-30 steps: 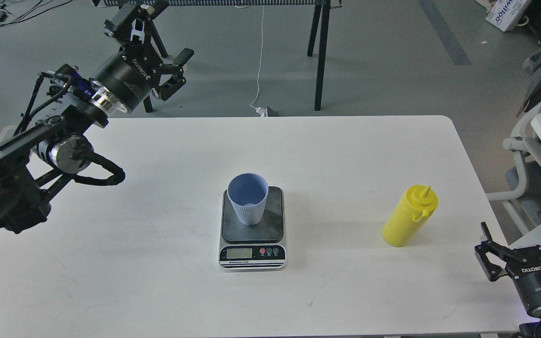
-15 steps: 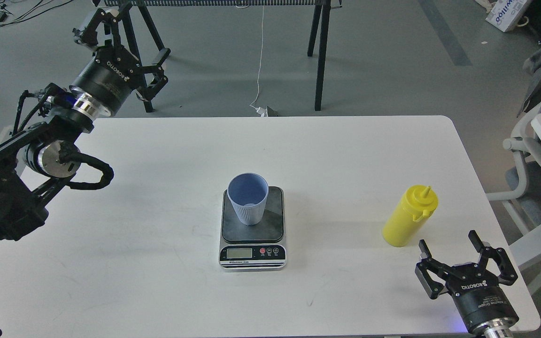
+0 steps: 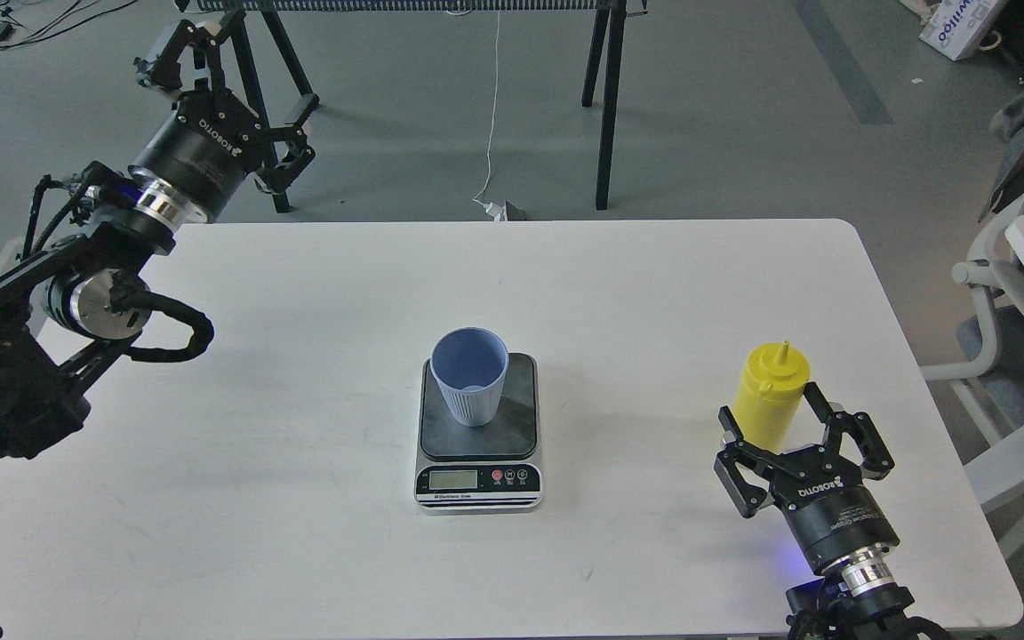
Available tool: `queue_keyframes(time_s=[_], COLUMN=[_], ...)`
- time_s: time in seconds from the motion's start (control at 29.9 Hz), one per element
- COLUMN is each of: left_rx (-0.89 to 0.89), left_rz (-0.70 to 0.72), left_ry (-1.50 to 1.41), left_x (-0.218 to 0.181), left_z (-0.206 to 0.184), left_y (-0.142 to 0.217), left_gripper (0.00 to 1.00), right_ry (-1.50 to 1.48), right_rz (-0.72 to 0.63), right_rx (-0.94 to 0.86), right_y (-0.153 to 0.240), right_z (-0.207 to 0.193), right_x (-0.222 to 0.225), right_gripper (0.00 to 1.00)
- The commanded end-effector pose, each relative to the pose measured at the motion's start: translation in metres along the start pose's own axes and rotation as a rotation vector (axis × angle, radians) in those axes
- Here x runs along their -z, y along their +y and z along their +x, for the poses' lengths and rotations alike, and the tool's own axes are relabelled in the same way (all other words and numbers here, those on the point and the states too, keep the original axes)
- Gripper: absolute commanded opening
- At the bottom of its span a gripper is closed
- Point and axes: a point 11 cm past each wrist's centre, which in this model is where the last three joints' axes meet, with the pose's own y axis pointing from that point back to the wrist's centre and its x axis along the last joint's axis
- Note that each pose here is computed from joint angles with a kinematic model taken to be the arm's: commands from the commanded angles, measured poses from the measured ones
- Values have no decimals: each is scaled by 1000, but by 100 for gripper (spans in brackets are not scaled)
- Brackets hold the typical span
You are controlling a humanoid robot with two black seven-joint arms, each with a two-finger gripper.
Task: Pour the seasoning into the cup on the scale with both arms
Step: 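Lower the right gripper onto the yellow bottle and grasp it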
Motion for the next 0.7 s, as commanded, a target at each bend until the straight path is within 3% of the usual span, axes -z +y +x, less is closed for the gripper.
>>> queue_keyframes(time_s=[0.0, 0.67], left_rx=[0, 1], left_rz=[-1, -3], left_ry=[1, -1], left_x=[0, -1], left_z=[0, 0], left_y=[0, 0], left_gripper=[100, 100], right_ry=[-2, 29], right_rz=[-3, 63], right_rx=[-22, -96], right_y=[6, 6], right_z=[6, 33], right_x=[-2, 21], right_gripper=[98, 98])
